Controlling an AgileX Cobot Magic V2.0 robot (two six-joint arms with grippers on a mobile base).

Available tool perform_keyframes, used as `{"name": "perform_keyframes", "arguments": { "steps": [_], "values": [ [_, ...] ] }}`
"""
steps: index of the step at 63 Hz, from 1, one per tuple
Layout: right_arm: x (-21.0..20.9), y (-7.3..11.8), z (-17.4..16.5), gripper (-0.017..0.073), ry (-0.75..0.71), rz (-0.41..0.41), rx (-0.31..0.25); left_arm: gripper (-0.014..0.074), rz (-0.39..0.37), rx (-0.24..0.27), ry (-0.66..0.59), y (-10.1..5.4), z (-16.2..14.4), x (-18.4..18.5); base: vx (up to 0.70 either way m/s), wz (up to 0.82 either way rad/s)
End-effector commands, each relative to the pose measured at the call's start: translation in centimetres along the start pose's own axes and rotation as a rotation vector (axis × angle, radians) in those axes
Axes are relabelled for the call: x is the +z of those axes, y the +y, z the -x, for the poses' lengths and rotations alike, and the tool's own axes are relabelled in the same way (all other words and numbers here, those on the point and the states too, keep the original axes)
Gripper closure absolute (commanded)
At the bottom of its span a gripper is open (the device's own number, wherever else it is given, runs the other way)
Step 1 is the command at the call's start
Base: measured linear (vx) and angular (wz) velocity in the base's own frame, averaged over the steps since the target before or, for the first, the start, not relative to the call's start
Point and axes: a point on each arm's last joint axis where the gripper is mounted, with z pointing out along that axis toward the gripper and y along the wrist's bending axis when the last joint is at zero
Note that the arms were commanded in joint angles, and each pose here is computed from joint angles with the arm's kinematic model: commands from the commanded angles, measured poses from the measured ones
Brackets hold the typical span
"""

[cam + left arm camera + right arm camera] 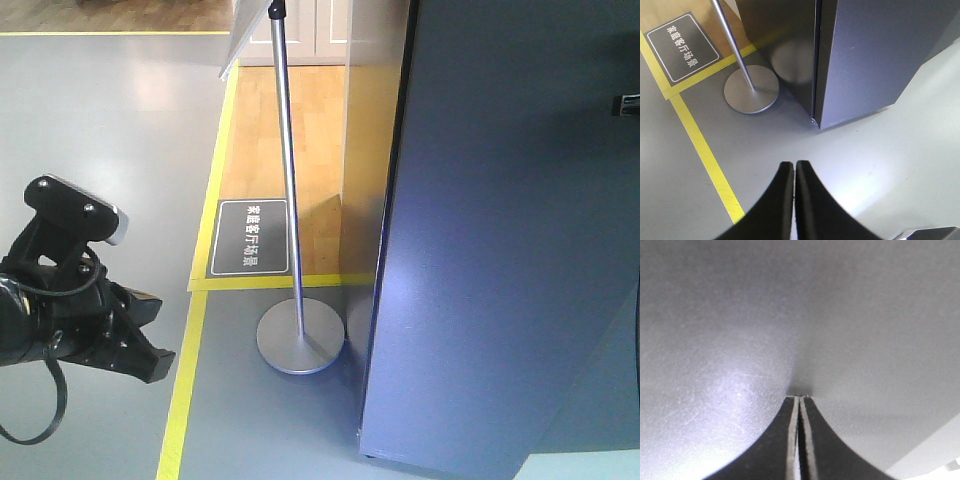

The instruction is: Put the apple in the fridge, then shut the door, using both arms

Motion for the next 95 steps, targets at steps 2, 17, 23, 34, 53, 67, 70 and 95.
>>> {"name": "perform_keyframes", "arguments": {
  "steps": [2, 17, 23, 34, 53, 67, 70, 95],
  "values": [
    [0.2, -0.7, 3.6, 0.056, -0.248, -0.036, -0.008, 0.06, 0.006, -0.016, -0.101, 0.1, 1.3, -1.1, 0.0, 0.0],
    [3.1, -0.8, 4.4, 0.056, -0.273, -0.039, -0.006, 0.06, 0.006, -0.016, -0.101, 0.1, 1.3, -1.1, 0.0, 0.0],
    [4.2, -0.8, 4.6, 0.056, -0.266, -0.033, 0.01, 0.06, 0.006, -0.016, -0.101, 0.1, 1.3, -1.1, 0.0, 0.0],
    [5.0, -0.7, 4.6, 0.056, -0.224, -0.02, 0.028, 0.06, 0.006, -0.016, -0.101, 0.1, 1.3, -1.1, 0.0, 0.0],
    [2.6, -0.2, 4.6, 0.056, -0.17, 0.006, 0.025, 0.06, 0.006, -0.016, -0.101, 0.1, 1.3, -1.1, 0.0, 0.0],
    [-0.8, 1.5, 2.8, 0.056, -0.172, 0.035, -0.008, 0.06, 0.006, -0.016, -0.101, 0.1, 1.3, -1.1, 0.0, 0.0],
    [-1.5, 1.8, 2.2, 0.056, -0.159, 0.041, -0.026, 0.06, 0.006, -0.016, -0.101, 0.1, 1.3, -1.1, 0.0, 0.0],
    [-9.1, 5.1, -2.5, 0.056, -0.12, 0.133, -0.109, 0.06, 0.006, -0.016, -0.101, 0.1, 1.3, -1.1, 0.0, 0.0]
  ]
}}
